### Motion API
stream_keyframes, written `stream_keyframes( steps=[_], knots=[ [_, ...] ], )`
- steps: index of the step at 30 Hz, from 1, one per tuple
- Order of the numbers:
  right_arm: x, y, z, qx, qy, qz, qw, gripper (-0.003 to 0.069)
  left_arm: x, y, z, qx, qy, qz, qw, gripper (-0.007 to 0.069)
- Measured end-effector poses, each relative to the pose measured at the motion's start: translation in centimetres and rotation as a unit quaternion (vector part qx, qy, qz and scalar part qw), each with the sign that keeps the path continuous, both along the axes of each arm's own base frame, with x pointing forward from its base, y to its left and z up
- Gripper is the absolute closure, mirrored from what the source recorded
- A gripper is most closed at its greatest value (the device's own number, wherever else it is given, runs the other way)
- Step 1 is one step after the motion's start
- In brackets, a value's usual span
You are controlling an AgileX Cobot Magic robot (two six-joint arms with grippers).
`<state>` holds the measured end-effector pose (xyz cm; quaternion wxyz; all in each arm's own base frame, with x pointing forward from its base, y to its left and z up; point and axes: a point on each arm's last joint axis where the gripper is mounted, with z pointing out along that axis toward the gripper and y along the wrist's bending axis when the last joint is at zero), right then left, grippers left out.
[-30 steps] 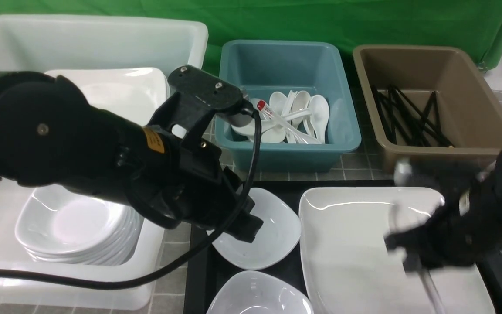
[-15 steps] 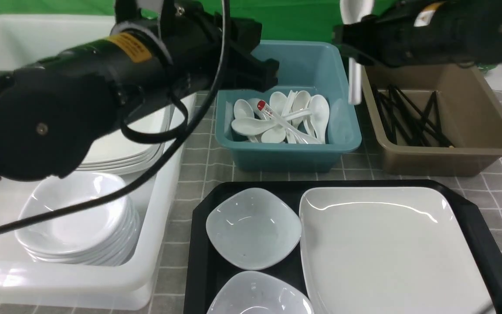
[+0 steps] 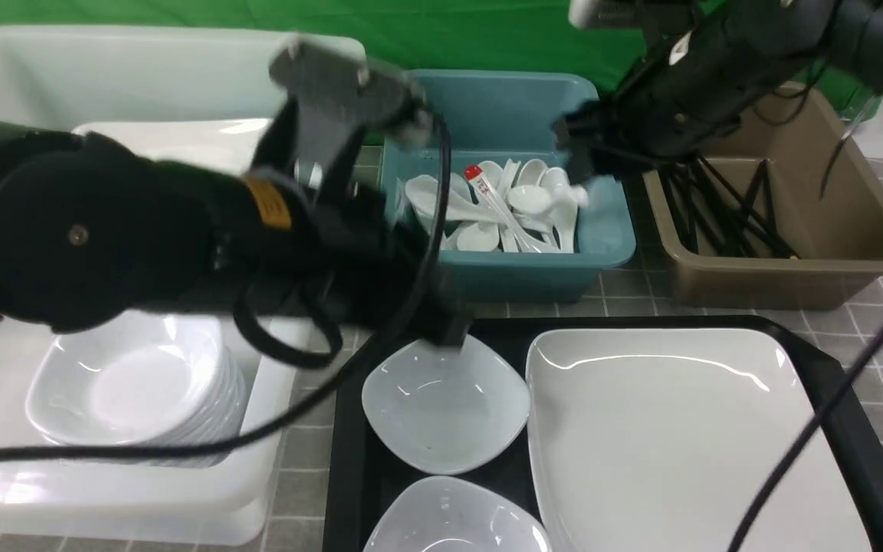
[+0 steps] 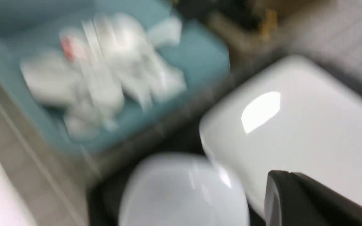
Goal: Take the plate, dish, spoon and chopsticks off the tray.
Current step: Use the left arm to grab a small plate from the dinner plate
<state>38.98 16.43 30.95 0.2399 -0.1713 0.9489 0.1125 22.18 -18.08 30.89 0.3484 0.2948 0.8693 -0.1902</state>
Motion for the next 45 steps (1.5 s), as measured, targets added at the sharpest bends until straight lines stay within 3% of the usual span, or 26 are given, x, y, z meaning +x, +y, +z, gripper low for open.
stream_keyframes(
  steps=[1, 6, 14, 18, 22, 25, 29, 36, 45],
  knots=[
    [-1.9, -0.5, 1.2, -0.027, 0.038, 0.035, 0.998, 0.0532, -0.6, 0.3, -0.9, 0.033, 0.055, -0.003, 0.998, 0.0624],
    [-7.0, -1.3, 4.5, -0.042, 0.066, 0.085, 0.993, 0.0627, -1.5, 0.4, -3.8, 0.109, 0.186, -0.019, 0.976, 0.0624],
    [-14.8, -2.4, 5.3, -0.007, 0.019, 0.115, 0.993, 0.0633, -0.8, -0.5, -6.9, 0.149, 0.248, -0.041, 0.956, 0.0597],
    [-19.0, -4.0, 4.6, 0.026, -0.012, 0.109, 0.994, 0.0634, -0.4, -1.4, -7.6, 0.182, 0.217, -0.067, 0.957, 0.0511],
    [-21.9, -5.5, 3.2, 0.036, -0.026, 0.102, 0.994, 0.0635, -0.2, -2.9, -8.7, 0.193, 0.192, -0.073, 0.959, 0.0372],
    [-23.1, -6.1, 2.8, 0.043, -0.042, 0.099, 0.993, 0.0635, -0.3, -3.5, -10.5, 0.215, 0.212, -0.076, 0.95, 0.0277],
    [-23.8, -6.6, 2.7, 0.048, -0.056, 0.096, 0.993, 0.0635, 0.2, -3.8, -10.6, 0.214, 0.19, -0.074, 0.955, 0.0196],
    [-23.9, -6.6, 2.7, 0.05, -0.061, 0.095, 0.992, 0.0635, 1.4, -4.1, -11.3, 0.233, 0.172, -0.054, 0.956, 0.0174],
    [-23.9, -6.6, 2.7, 0.053, -0.062, 0.094, 0.992, 0.0635, 2.1, -5.2, -14.1, 0.235, 0.219, -0.043, 0.946, 0.0197]
  ],
)
